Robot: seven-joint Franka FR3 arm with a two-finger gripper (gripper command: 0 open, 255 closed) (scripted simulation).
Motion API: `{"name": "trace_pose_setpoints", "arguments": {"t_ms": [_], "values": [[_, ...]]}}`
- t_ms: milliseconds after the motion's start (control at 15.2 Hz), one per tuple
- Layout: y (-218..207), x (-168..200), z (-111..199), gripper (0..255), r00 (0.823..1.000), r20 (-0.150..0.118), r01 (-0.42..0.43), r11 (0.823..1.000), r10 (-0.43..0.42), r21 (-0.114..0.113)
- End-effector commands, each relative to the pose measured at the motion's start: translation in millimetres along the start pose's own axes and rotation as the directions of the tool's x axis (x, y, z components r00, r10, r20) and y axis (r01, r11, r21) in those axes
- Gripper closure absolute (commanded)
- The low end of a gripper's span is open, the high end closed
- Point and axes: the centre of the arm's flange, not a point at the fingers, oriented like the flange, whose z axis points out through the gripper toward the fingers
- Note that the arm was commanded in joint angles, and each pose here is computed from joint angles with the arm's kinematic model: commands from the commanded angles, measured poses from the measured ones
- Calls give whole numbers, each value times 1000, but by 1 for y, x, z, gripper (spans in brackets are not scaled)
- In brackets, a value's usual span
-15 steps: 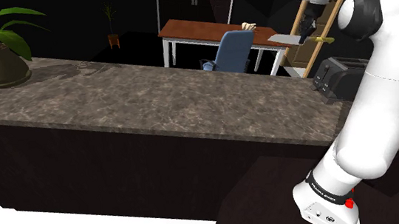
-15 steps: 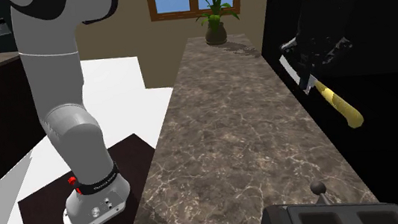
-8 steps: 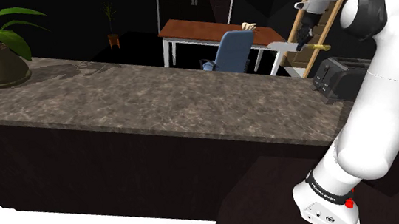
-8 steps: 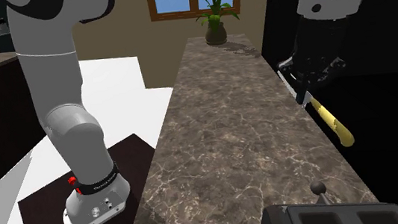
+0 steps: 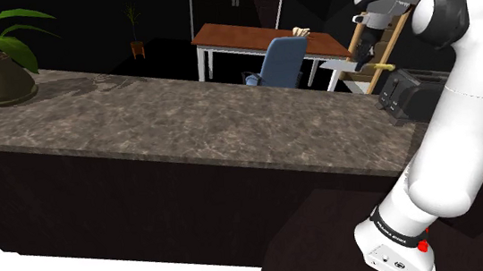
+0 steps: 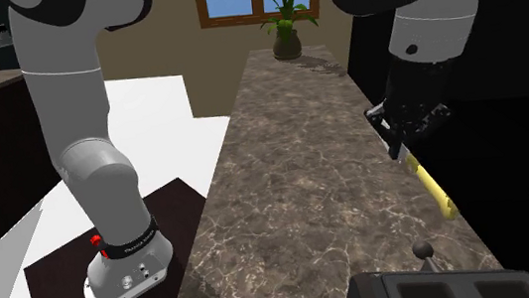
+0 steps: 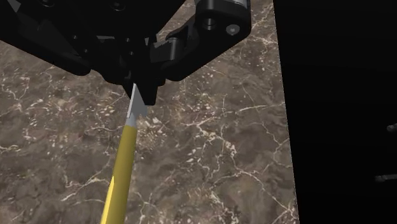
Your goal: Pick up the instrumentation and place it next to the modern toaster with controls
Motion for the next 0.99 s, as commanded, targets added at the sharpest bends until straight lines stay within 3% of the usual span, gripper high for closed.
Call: {"name": "trace_pose_setpoints", "arguments": {"t_ms": [0, 924], "values": [[1, 0, 10, 255, 1000, 0, 0, 1000, 0, 0], [0, -1, 84, 255, 1000, 0, 0, 1000, 0, 0]]}}
